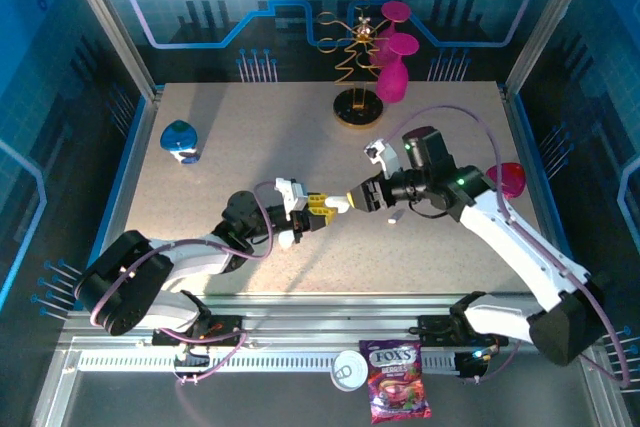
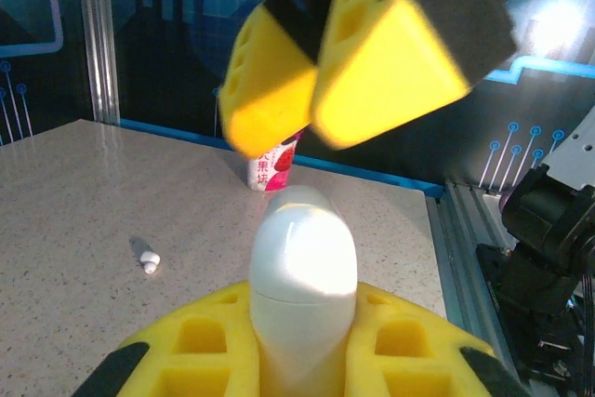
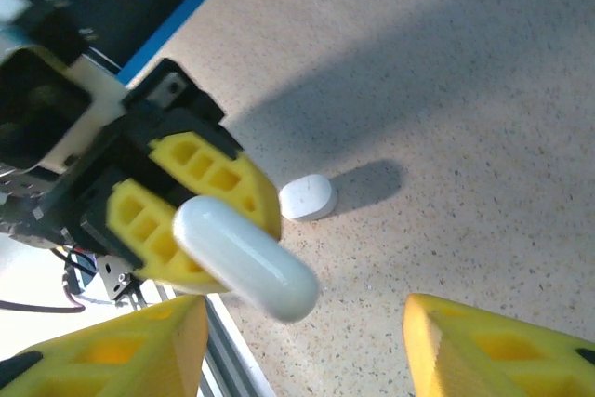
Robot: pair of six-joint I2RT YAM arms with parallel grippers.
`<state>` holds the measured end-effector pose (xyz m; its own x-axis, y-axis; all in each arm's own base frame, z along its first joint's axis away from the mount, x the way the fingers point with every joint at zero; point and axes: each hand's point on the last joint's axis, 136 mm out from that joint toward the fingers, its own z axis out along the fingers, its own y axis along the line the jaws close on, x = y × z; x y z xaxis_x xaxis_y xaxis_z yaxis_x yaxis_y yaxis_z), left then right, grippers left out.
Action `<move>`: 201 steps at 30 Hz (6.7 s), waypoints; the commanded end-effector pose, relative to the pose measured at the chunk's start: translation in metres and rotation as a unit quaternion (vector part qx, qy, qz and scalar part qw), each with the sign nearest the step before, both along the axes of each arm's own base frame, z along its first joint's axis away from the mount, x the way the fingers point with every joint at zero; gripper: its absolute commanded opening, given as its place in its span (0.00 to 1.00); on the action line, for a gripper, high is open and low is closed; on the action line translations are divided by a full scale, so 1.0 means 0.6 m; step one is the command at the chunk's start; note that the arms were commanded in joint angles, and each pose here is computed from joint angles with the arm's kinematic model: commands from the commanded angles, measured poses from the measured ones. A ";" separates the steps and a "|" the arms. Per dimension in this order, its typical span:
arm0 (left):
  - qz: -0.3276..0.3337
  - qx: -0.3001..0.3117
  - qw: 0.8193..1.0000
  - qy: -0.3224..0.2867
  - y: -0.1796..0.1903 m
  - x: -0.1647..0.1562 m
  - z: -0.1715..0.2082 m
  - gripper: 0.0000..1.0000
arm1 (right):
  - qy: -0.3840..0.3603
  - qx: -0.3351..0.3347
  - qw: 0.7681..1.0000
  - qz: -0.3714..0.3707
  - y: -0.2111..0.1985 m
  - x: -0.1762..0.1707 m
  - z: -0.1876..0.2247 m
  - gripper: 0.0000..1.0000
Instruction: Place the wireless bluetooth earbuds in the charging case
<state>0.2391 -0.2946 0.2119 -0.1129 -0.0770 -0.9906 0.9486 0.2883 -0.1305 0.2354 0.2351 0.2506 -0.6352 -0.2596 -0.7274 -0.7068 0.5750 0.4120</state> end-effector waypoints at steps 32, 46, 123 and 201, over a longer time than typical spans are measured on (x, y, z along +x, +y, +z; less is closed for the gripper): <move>-0.089 -0.011 0.996 -0.020 -0.005 -0.057 0.055 0.10 | -0.188 0.061 0.949 0.245 0.063 -0.081 -0.028 0.28; 0.044 0.037 0.998 -0.040 0.034 -0.012 -0.005 0.90 | -0.105 0.035 0.994 0.009 0.024 0.074 -0.076 0.14; 0.285 0.429 0.772 0.373 0.150 0.004 -0.277 0.40 | 0.024 0.028 0.967 -0.251 -0.103 0.199 -0.172 0.80; 0.089 -0.094 0.977 -0.168 -0.020 0.010 0.137 0.76 | 0.308 0.451 0.837 0.042 0.018 0.004 0.089 0.20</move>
<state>0.2504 -0.3048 0.2635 0.1865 -0.1701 -0.9676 0.8736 0.4794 0.0841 0.2458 0.2458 0.2954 -0.9747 0.1520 -0.1637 -0.1896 -0.1759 0.9660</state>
